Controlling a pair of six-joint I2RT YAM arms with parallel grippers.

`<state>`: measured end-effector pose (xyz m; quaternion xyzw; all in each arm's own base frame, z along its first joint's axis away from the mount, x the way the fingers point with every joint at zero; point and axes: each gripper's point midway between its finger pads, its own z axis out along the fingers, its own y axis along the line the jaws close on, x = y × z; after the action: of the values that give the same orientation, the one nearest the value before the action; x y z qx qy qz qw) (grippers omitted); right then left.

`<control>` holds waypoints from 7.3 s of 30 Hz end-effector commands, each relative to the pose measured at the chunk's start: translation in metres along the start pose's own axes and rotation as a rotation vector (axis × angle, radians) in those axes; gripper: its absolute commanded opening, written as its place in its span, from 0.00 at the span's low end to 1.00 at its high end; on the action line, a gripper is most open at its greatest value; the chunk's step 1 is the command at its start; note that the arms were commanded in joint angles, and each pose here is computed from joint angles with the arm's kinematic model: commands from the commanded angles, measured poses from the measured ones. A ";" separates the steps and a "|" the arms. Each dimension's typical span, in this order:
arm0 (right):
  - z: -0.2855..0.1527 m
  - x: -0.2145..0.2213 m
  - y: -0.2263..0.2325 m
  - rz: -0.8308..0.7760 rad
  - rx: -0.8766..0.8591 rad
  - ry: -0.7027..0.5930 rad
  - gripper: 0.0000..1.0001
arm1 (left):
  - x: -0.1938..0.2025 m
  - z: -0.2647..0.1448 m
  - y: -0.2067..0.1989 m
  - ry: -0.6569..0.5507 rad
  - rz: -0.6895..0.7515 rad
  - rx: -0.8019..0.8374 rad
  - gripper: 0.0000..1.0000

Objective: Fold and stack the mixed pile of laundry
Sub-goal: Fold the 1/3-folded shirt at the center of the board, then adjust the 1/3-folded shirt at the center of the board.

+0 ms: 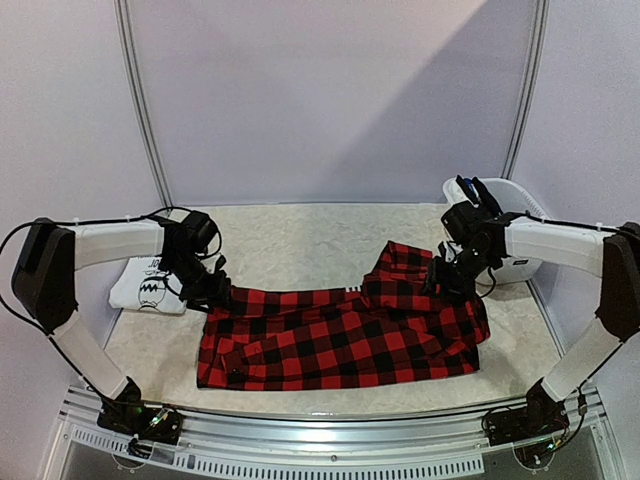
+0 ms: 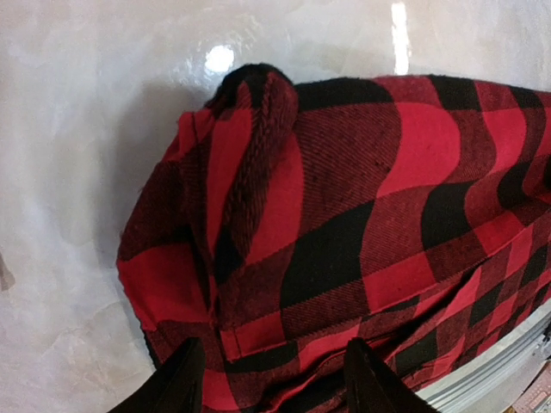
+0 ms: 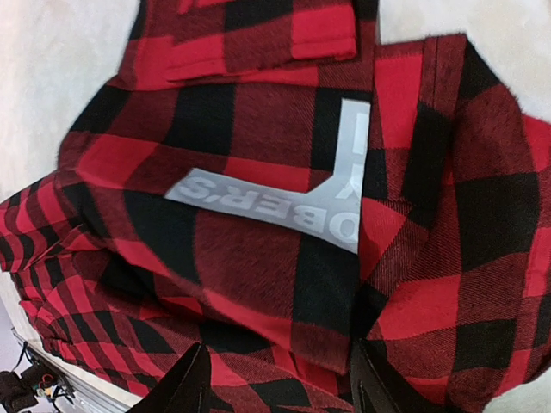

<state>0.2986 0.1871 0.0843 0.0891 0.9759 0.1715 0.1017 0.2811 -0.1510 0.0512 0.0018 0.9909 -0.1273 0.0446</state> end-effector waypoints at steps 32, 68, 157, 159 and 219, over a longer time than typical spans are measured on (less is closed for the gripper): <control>-0.038 -0.020 0.007 -0.038 0.071 -0.011 0.00 | -0.012 -0.026 -0.010 -0.044 -0.070 0.038 0.00; -0.002 -0.006 -0.014 -0.077 0.148 0.079 0.44 | 0.007 -0.034 -0.015 -0.016 -0.082 -0.002 0.47; 0.080 -0.159 -0.017 -0.536 0.310 0.075 0.65 | -0.039 -0.054 -0.051 -0.229 0.163 -0.012 0.71; 0.086 -0.159 -0.022 -0.580 0.326 0.090 0.64 | -0.035 -0.055 -0.049 -0.228 0.152 -0.014 0.71; -0.172 -0.122 0.103 -0.491 0.212 -0.329 0.00 | 0.012 -0.111 -0.024 -0.409 0.135 -0.015 1.00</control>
<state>0.4254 0.1819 0.2823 -0.1400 0.9444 -0.0300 0.2959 0.2661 -0.1511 0.1635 0.0292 0.9584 -0.1273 0.2536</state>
